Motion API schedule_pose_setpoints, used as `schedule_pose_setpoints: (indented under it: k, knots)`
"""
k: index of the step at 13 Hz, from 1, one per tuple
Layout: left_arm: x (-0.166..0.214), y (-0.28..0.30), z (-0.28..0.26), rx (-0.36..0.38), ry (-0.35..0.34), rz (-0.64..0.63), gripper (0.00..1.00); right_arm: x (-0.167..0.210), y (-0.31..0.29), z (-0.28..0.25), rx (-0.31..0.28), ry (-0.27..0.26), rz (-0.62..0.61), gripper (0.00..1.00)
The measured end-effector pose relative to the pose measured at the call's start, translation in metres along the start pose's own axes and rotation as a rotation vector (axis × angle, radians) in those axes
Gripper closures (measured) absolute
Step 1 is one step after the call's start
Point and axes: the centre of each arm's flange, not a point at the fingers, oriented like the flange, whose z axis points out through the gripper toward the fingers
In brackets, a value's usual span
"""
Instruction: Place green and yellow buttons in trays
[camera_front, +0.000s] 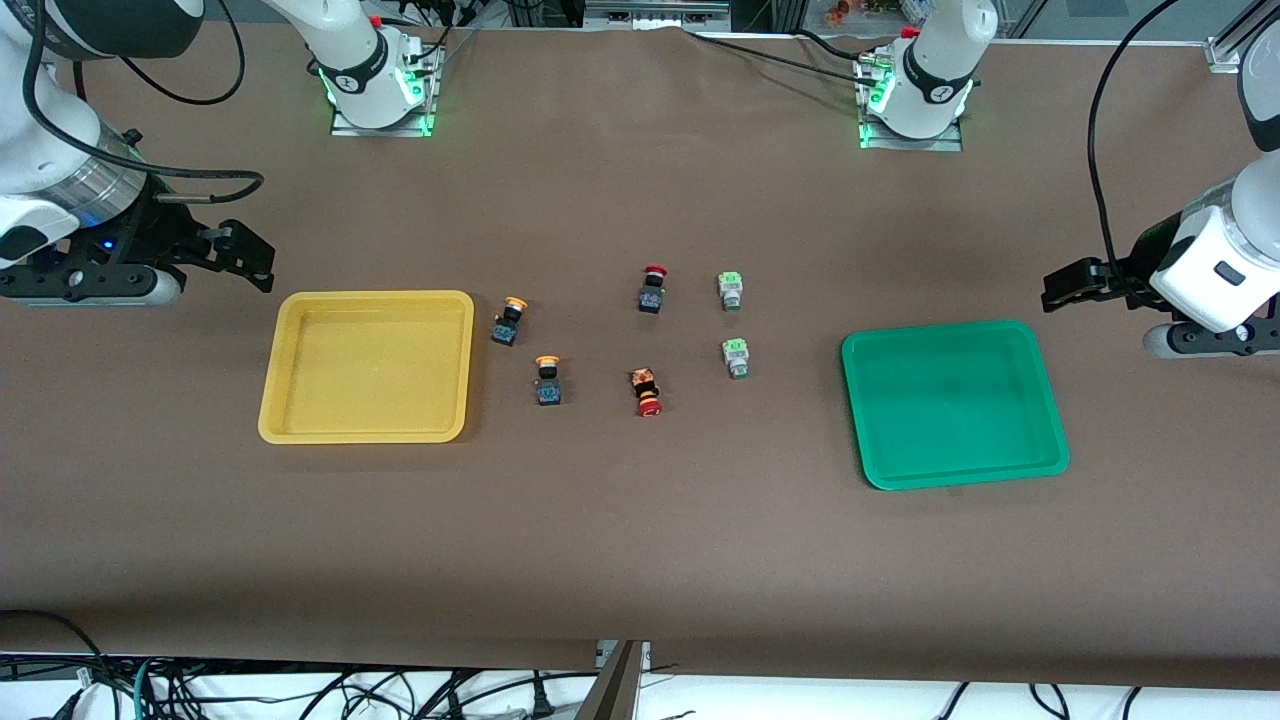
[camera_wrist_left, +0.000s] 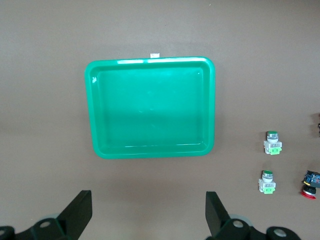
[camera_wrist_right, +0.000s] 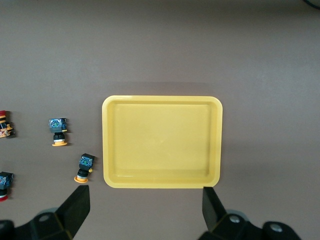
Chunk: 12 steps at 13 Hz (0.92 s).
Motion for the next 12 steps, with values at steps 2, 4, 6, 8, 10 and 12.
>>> schedule_pose_setpoints:
  k: [2, 4, 6, 8, 10, 12]
  knots:
    - [0.0, 0.0, 0.0, 0.0, 0.0, -0.001, 0.0, 0.0, 0.0, 0.0, 0.0, 0.0, 0.0, 0.0]
    - [0.0, -0.001, 0.0, 0.0, 0.0, -0.002, 0.0, 0.0, 0.0, 0.0, 0.0, 0.0, 0.001, 0.0]
    - [0.0, -0.001, 0.0, 0.0, 0.001, -0.002, 0.0, 0.0, 0.0, 0.0, 0.0, 0.0, 0.001, 0.0]
    - [0.0, 0.0, 0.002, 0.0, -0.002, 0.0, 0.0, 0.0, 0.0, 0.0, 0.0, 0.0, 0.001, 0.0]
    - [0.0, 0.006, 0.008, 0.001, -0.009, 0.007, 0.0, 0.0, 0.0, 0.0, 0.0, 0.0, 0.001, 0.0]
    - [0.002, 0.022, 0.017, 0.0, -0.001, -0.004, 0.0, 0.0, 0.0, 0.0, 0.0, 0.001, 0.001, 0.0]
